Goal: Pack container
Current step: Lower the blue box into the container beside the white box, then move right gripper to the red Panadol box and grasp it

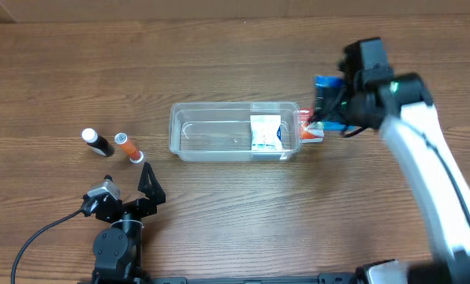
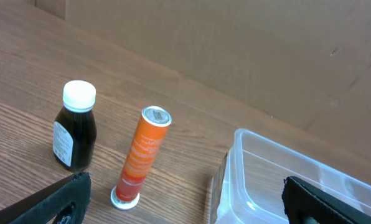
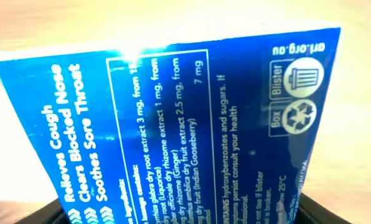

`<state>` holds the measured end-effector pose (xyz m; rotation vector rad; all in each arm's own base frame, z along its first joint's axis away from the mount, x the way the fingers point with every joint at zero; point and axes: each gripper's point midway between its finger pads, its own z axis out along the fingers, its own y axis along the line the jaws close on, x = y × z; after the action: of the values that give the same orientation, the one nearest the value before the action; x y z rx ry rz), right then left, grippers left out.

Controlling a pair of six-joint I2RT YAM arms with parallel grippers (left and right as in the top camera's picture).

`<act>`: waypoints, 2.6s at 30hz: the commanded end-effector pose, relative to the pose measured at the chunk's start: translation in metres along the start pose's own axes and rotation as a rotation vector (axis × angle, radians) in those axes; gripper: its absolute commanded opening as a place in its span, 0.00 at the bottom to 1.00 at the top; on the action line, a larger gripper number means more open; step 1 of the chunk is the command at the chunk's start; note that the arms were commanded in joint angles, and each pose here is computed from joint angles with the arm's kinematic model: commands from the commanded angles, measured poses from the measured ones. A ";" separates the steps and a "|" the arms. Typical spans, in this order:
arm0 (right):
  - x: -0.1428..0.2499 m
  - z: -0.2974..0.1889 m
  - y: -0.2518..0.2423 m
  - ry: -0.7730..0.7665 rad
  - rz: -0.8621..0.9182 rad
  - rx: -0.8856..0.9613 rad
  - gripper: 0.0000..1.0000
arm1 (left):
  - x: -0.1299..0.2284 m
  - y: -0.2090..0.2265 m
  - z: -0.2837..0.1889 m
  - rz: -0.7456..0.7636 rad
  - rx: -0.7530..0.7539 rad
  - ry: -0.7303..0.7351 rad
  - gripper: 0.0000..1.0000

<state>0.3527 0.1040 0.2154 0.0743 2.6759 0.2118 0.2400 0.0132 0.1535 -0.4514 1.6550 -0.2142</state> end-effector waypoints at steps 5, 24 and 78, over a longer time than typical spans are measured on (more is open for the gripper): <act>0.028 0.014 0.158 -0.165 -0.059 -0.121 0.74 | -0.002 0.000 -0.001 -0.008 0.000 -0.011 1.00; 0.059 0.167 0.152 0.022 0.005 0.038 0.91 | -0.002 0.000 -0.001 -0.008 0.000 -0.011 1.00; 0.021 0.151 -0.096 0.258 0.048 0.185 0.93 | -0.002 0.000 -0.001 -0.008 0.000 -0.011 1.00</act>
<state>0.3884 0.0322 0.0224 0.3569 3.0526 0.0569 0.2400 0.0132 0.1535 -0.4517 1.6549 -0.2145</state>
